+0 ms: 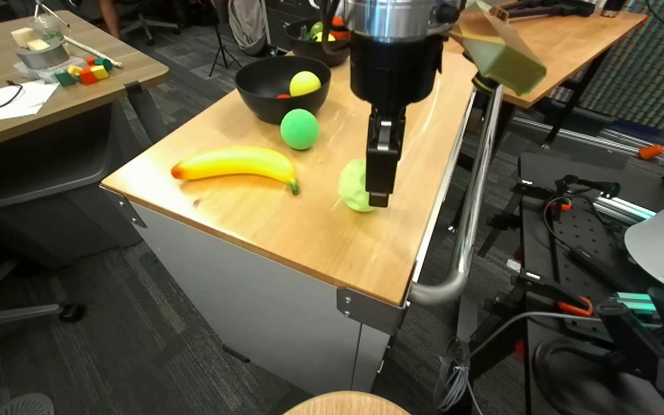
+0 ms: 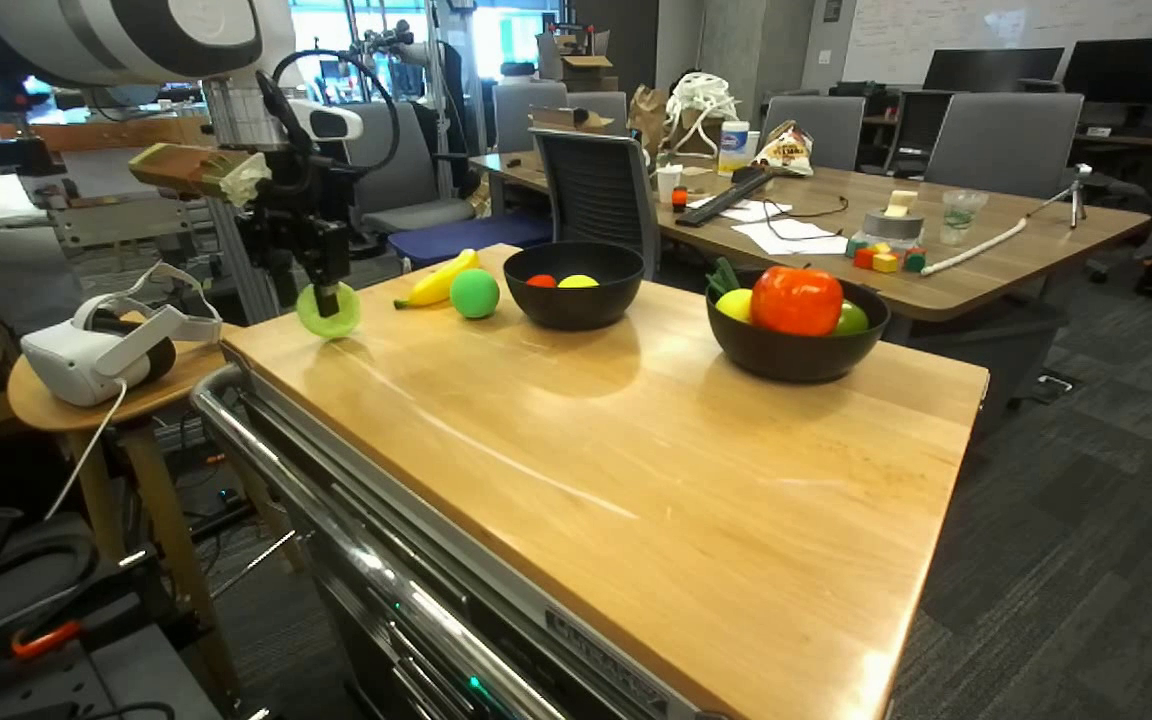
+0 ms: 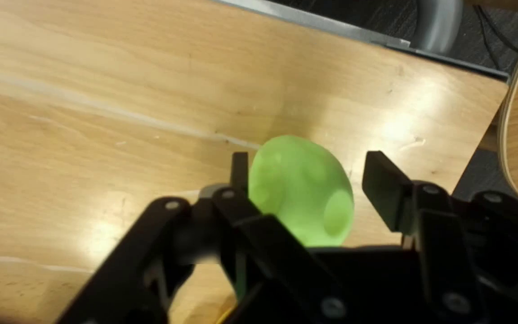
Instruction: Pick the objects in the bowls and put them on the counter
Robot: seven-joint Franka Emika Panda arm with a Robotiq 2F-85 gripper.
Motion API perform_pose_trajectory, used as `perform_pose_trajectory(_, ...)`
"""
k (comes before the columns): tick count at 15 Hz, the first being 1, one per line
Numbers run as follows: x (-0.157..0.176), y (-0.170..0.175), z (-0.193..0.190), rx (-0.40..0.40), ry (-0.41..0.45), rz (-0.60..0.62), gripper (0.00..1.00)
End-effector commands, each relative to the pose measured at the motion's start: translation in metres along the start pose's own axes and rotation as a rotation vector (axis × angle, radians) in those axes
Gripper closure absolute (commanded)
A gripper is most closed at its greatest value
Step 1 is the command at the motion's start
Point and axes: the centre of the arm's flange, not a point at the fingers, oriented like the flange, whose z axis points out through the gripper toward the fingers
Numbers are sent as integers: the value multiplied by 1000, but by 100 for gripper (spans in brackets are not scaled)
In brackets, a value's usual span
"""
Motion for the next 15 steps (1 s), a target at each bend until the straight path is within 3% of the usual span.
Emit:
perform_pose_trajectory(1, 13, 21, -57, 10, 40, 0, 2)
perform_pose_trajectory(3, 23, 38, -86, -19, 81, 17, 0)
perform_pose_trajectory(5, 38, 64, -106, -50, 181, 55, 0)
perform_pose_trajectory(8, 63, 107, -116, -44, 273, 115, 0)
perform_pose_trajectory(11, 91, 151, -104, -29, 366, 242, 0)
perform_pose_trajectory(15, 129, 178, -72, -21, 404, 350, 0)
